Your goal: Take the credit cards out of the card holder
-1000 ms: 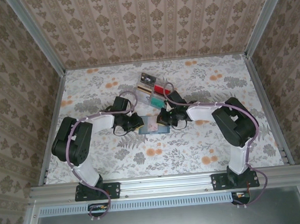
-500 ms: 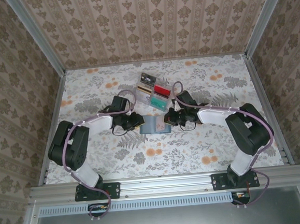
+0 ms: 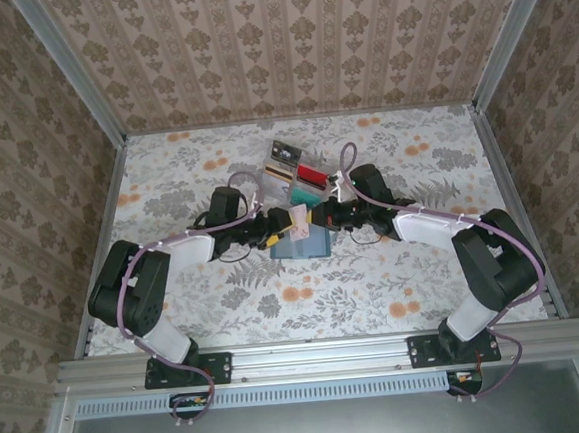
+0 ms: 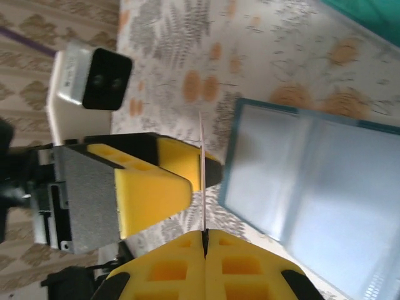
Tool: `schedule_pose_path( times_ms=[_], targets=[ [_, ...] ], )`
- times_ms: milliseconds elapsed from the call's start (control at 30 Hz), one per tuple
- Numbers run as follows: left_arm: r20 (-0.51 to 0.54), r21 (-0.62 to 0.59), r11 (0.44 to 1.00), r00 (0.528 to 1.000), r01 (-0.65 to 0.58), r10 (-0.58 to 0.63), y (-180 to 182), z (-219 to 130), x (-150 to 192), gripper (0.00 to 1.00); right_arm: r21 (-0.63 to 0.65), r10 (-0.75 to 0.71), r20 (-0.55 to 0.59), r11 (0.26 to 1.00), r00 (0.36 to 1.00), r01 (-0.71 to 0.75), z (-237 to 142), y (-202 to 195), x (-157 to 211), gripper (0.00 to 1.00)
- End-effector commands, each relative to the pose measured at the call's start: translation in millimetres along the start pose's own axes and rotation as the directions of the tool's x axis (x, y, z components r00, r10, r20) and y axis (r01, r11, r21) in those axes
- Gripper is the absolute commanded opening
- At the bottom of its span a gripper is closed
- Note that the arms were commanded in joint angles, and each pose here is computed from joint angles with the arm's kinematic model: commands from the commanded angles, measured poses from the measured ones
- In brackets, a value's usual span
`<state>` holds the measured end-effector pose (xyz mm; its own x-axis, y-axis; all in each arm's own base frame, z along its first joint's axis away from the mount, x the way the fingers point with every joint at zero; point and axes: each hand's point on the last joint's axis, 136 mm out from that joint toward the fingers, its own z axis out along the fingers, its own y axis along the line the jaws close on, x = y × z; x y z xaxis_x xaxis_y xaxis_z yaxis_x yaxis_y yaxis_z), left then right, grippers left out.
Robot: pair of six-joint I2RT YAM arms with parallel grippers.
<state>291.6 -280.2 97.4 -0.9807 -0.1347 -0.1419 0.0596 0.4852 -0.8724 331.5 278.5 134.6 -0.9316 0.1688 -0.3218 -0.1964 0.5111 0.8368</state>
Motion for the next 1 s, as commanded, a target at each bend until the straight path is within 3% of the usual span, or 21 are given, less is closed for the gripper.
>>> schedule_pose_path(
  times_ms=[0,200,300,500,567,667,733,967],
  targets=[
    [0.014,0.187,0.981,0.999,-0.055,0.053,-44.4,-9.4,-6.1,0.70,-0.141,-0.044,-0.003,0.989,0.999,0.043,-10.7,33.9,-4.0,0.00],
    [0.071,0.256,0.961,0.994,-0.101,0.086,-69.7,-29.4,-16.8,0.61,-0.192,-0.046,0.005,0.980,0.999,0.046,-18.1,47.1,-5.0,0.00],
    [0.083,0.274,0.955,0.992,-0.112,0.092,-76.5,-34.1,-19.3,0.45,-0.200,-0.045,0.002,0.979,0.999,0.044,-19.1,48.5,-6.9,0.00],
    [0.138,0.302,0.946,0.987,-0.115,0.076,-81.8,-42.8,-28.2,0.00,-0.225,-0.025,0.011,0.974,1.000,0.026,-19.9,50.2,-7.8,0.00],
    [0.155,0.302,0.947,0.986,-0.109,0.063,-82.6,-43.7,-30.9,0.00,-0.229,-0.005,0.027,0.973,1.000,0.011,-20.5,51.4,-10.8,0.05],
    [0.184,0.299,0.951,0.983,-0.084,0.029,-82.4,-44.6,-35.9,0.00,-0.230,0.060,0.067,0.972,0.996,-0.043,-19.9,49.4,-18.0,0.32],
    [0.207,0.296,0.954,0.978,-0.057,-0.006,-80.9,-45.6,-40.1,0.00,-0.258,0.096,0.075,0.963,0.993,-0.074,-17.0,52.3,-19.6,0.41],
    [0.255,0.285,0.958,0.965,-0.014,-0.062,-78.5,-40.3,-46.7,0.00,-0.265,0.190,0.050,0.949,0.980,-0.171,1.2,45.9,-17.2,0.42]
  ],
)
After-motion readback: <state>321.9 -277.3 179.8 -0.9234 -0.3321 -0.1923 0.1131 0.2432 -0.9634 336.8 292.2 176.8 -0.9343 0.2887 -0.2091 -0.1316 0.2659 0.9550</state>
